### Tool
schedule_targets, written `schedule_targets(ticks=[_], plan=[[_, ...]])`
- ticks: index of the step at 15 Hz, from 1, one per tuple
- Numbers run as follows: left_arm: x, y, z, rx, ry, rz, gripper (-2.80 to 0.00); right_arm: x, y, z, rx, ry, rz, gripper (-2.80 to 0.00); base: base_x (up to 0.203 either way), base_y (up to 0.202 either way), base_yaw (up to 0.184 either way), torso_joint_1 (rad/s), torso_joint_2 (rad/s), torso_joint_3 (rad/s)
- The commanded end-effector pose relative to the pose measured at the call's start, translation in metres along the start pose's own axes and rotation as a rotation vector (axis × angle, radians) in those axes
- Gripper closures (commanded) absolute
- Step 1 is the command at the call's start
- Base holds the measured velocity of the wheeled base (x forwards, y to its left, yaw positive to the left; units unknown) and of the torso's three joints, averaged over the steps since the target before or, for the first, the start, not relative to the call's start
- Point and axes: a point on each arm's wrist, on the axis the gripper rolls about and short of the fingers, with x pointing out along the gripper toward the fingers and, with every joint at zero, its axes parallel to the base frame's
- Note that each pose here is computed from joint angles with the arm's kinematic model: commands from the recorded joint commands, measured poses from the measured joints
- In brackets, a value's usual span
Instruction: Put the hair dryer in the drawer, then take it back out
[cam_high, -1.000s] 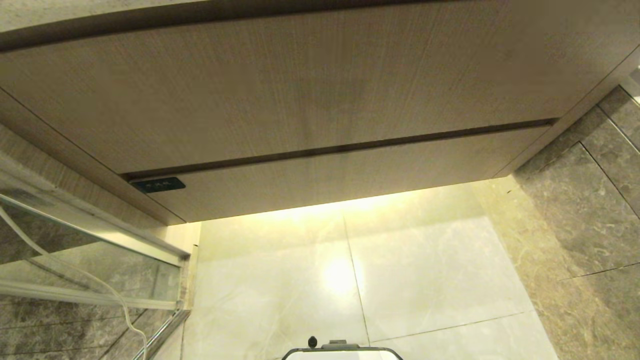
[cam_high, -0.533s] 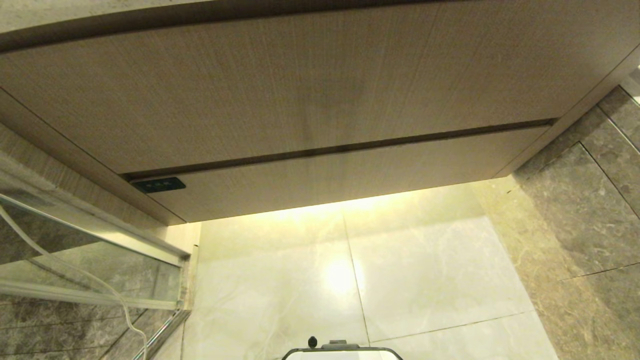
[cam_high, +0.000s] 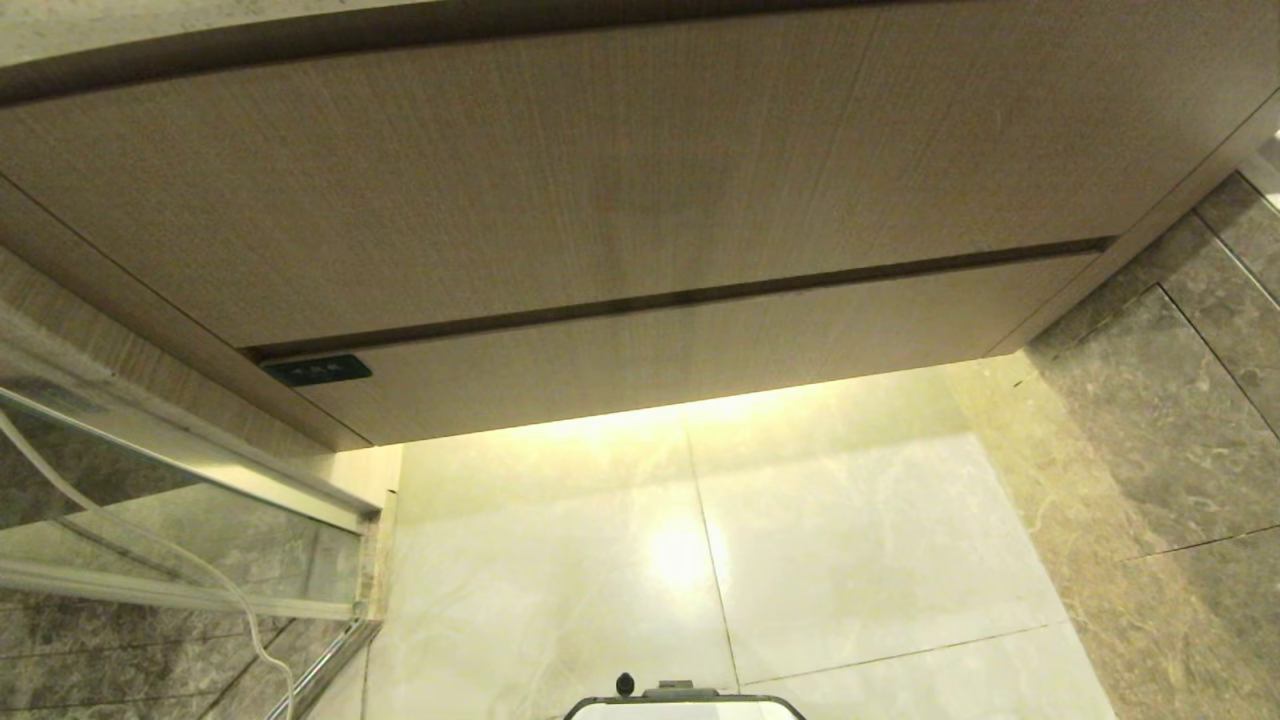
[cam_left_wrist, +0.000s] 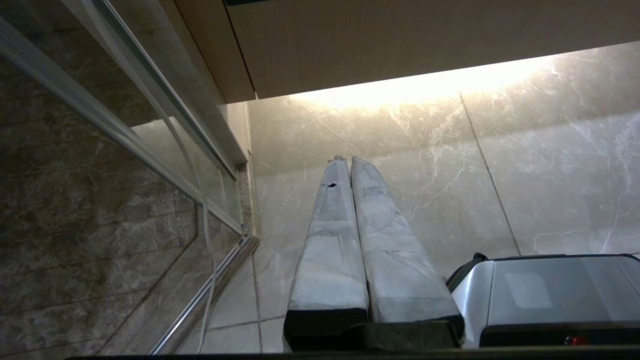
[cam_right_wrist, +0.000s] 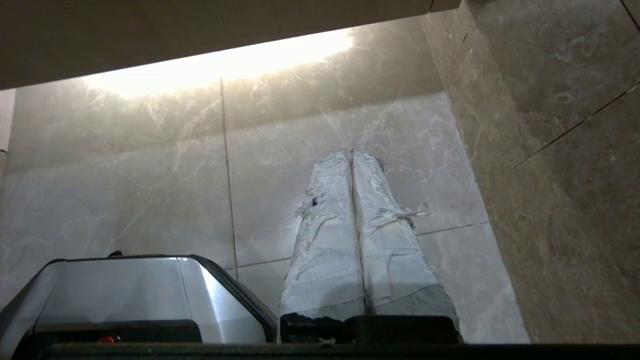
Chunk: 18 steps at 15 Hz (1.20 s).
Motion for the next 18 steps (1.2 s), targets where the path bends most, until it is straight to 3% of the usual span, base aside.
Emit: schedule_targets(ticks=[1,18], plan=[[0.0001,0.0000,-0.0004,0.000,0.002,0.000,0.00,-0.0007,-0.0001,-0.0005,0.001,-0.011,-0.001,0.00,0.000,0.000,0.000,0.000,0.00,0.000],[0.0001,0.0000,-0.0004,0.000,0.002,0.000,0.00,-0.0007,-0.0001,-0.0010,0.000,-0.008,-0.001,0.00,0.000,0.000,0.000,0.000,0.00,0.000]])
